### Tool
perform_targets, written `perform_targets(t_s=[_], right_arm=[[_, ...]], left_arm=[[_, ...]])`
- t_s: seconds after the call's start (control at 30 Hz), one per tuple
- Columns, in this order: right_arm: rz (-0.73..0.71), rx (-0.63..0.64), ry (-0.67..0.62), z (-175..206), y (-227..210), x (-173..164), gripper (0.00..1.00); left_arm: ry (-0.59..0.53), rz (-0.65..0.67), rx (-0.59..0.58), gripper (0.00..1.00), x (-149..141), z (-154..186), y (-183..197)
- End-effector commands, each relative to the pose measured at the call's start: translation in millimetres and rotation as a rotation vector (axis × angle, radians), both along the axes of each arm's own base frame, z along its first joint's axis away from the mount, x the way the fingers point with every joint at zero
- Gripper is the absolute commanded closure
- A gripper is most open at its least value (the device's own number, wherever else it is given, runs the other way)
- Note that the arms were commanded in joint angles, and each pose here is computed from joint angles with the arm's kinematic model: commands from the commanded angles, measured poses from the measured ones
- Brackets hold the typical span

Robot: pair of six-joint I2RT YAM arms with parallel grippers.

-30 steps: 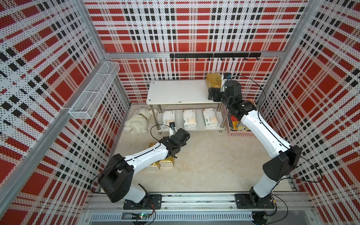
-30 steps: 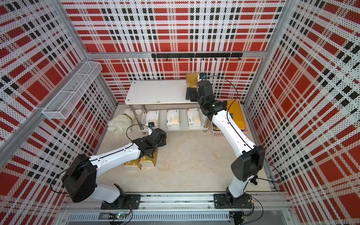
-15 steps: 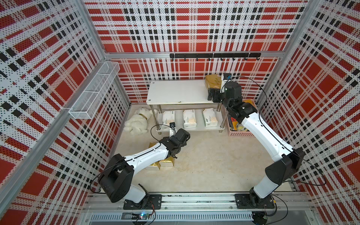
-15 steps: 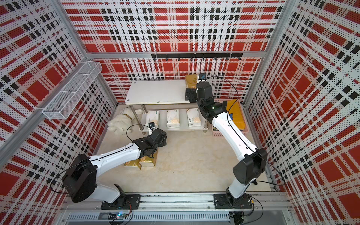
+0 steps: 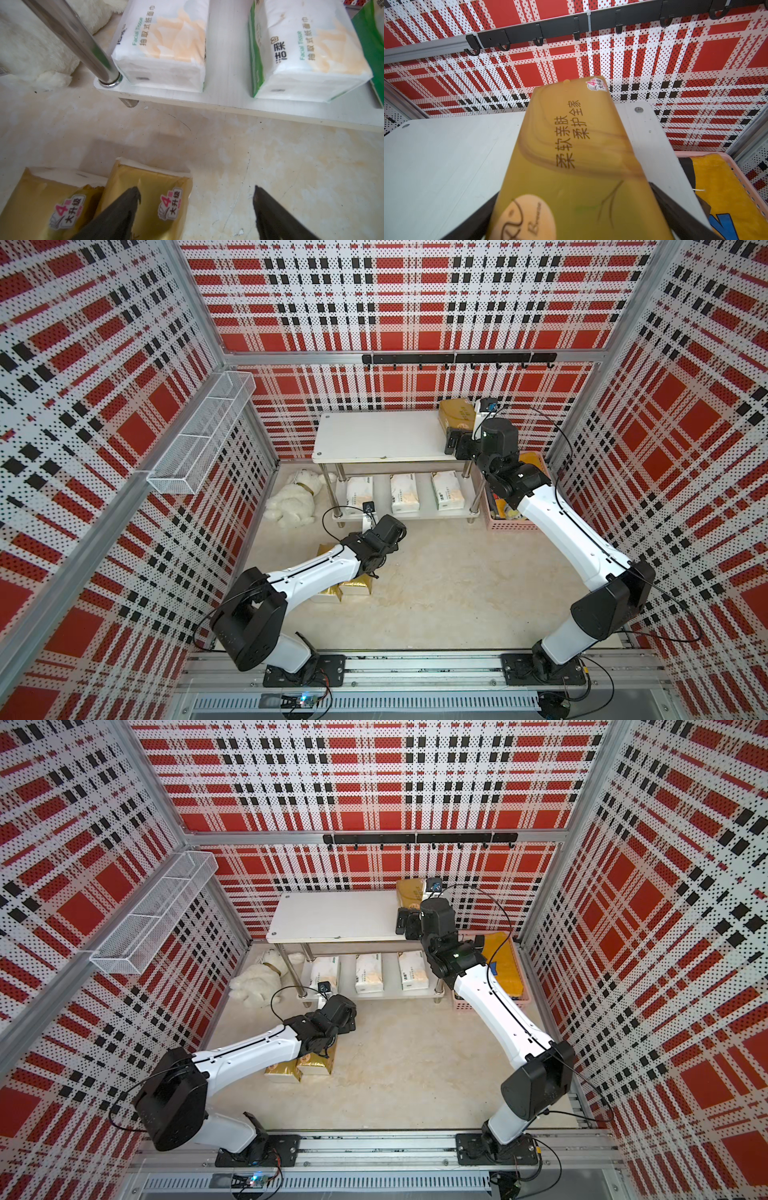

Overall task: Place the tissue boxes on the shelf by color
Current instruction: Place a box of tissues on the shelf.

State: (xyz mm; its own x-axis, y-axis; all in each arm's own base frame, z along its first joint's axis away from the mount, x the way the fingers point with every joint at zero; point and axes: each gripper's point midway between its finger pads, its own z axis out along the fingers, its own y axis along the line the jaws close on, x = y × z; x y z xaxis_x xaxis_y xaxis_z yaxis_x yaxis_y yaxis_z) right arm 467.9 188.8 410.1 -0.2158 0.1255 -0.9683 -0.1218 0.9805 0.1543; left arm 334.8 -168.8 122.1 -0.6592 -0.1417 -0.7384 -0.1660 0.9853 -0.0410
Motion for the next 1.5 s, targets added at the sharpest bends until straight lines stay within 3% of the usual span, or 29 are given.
perform_targets(t_s=[0.0,0.27,0.9,1.47], right_arm=[[-0.007,0.016,-0.076,28.9,-4.4,-10.0,0.0],[-0.028,0.062,-0.142,43.3,-6.4,-9.2,0.0],[-0.074,0.01,-0.175,43.4,-8.2,-14.5,0.0],[0.0,0.033,-0.317,79.5,-8.7,-49.4,0.0]], left_arm=[[-0.005,0.004,0.01,0.1,1.5,-0.4,-2.1],[-0.008,0.001,0.013,0.1,1.3,1.3,-3.1],[-0.004,0.002,0.02,0.1,0.9,0.5,-2.4],[-0.001,0.001,0.018,0.1,0.8,-0.7,-4.7]])
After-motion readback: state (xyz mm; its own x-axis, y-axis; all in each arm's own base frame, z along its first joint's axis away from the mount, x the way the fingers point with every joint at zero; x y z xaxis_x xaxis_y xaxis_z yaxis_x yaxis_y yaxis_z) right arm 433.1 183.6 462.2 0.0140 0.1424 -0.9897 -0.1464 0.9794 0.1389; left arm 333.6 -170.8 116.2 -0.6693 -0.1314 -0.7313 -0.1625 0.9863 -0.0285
